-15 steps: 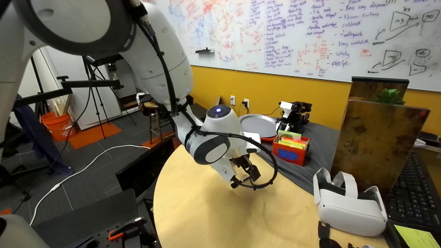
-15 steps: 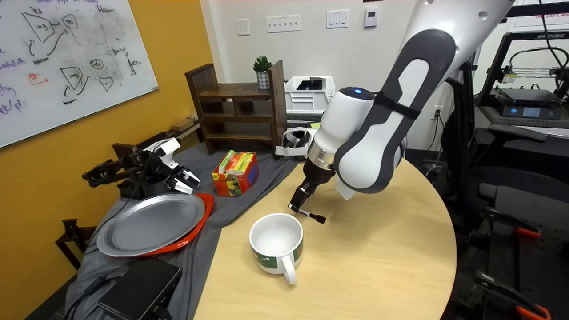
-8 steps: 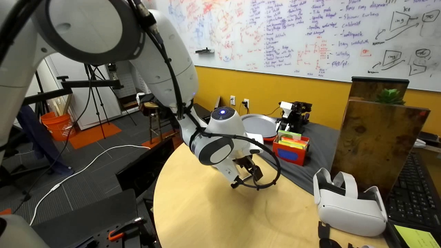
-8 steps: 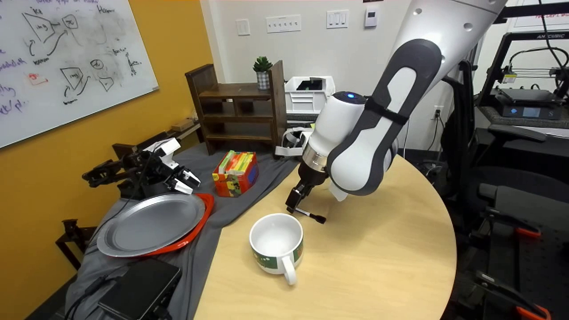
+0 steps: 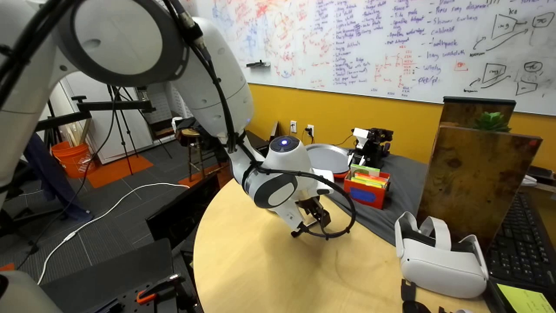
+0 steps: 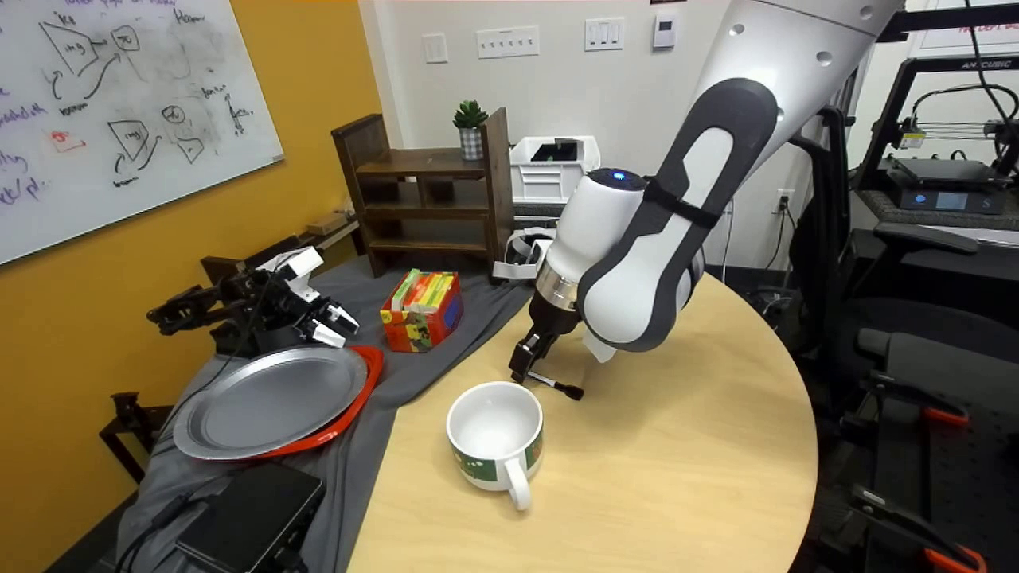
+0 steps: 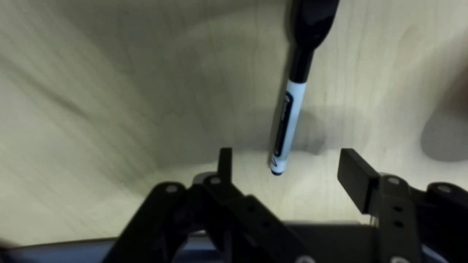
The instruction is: Pick up the the pen from the table and move it to the right.
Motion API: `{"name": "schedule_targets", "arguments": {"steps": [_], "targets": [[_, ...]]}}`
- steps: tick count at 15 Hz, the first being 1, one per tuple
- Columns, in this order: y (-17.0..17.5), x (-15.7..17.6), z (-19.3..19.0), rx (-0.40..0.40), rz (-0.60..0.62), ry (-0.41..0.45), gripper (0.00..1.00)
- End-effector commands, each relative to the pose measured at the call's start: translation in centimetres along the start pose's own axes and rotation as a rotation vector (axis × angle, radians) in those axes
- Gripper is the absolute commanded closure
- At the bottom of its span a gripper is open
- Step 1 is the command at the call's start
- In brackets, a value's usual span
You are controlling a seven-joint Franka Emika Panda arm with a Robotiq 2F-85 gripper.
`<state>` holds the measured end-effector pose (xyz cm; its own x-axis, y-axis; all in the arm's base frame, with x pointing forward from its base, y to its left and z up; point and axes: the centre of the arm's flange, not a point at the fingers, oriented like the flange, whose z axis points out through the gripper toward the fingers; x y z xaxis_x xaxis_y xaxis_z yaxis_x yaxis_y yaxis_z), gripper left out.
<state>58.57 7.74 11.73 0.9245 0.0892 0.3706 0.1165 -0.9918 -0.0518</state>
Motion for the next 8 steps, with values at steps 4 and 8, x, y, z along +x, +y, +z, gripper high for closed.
{"name": "schedule_targets", "arguments": {"steps": [4, 8], "targets": [[0.18, 1.04, 0.86, 0.013, 0.014, -0.039, 0.24], [0.20, 1.26, 1.17, 0.018, 0.015, -0.055, 0.27]]}}
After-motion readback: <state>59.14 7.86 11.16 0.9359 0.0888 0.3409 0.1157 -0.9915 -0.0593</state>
